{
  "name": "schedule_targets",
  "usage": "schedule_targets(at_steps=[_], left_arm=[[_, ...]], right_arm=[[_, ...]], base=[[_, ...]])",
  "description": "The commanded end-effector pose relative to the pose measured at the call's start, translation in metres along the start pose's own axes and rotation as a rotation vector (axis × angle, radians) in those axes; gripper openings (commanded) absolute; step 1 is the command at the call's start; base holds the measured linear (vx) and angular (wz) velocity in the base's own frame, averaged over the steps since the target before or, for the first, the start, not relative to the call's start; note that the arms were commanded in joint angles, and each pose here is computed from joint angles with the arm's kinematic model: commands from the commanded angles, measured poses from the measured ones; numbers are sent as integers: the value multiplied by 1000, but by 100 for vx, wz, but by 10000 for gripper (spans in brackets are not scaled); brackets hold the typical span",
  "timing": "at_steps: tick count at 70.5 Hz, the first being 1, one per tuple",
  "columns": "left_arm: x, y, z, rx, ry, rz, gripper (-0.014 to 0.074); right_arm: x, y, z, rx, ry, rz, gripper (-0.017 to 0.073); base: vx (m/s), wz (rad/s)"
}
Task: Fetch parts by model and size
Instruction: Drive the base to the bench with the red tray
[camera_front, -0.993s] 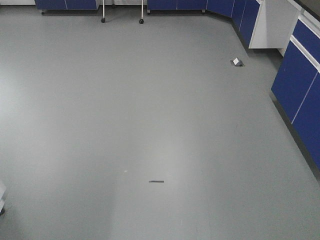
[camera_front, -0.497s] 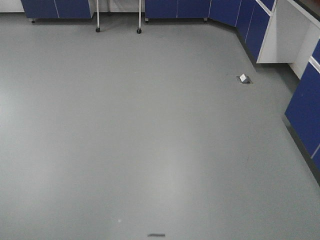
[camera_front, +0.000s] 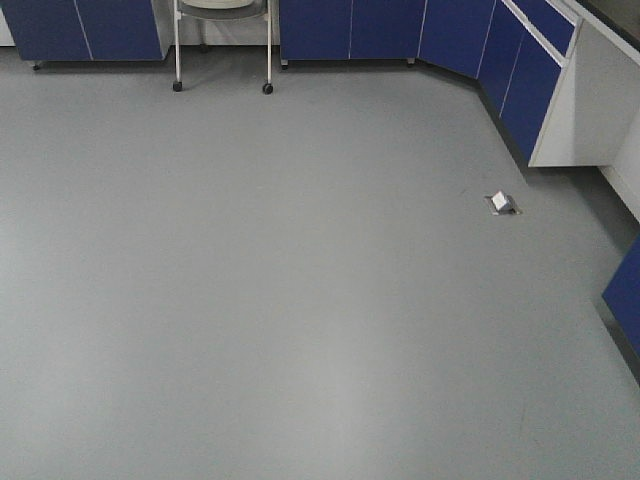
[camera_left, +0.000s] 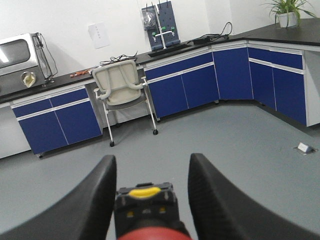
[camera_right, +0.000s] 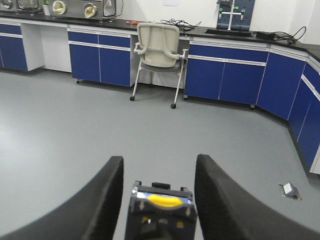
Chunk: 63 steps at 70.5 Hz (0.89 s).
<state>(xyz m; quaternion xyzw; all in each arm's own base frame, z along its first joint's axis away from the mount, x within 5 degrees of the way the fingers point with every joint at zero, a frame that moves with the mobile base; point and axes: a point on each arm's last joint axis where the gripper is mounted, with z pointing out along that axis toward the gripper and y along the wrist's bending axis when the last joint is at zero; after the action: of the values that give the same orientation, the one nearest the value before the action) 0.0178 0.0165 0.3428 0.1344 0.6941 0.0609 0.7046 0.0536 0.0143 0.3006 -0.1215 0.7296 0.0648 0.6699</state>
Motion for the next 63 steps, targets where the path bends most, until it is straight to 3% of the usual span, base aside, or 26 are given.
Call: schedule_targets(at_steps=[1,63], left_arm=[[-14,2,0,1,-83,6,-6],[-14,2,0,1,-83,6,-6]], right_arm=[[-16,-1,-1,11,-96,-8,-5],[-16,-1,-1,11,-96,-8,-5]], base=[[61,-3],[62,-1]])
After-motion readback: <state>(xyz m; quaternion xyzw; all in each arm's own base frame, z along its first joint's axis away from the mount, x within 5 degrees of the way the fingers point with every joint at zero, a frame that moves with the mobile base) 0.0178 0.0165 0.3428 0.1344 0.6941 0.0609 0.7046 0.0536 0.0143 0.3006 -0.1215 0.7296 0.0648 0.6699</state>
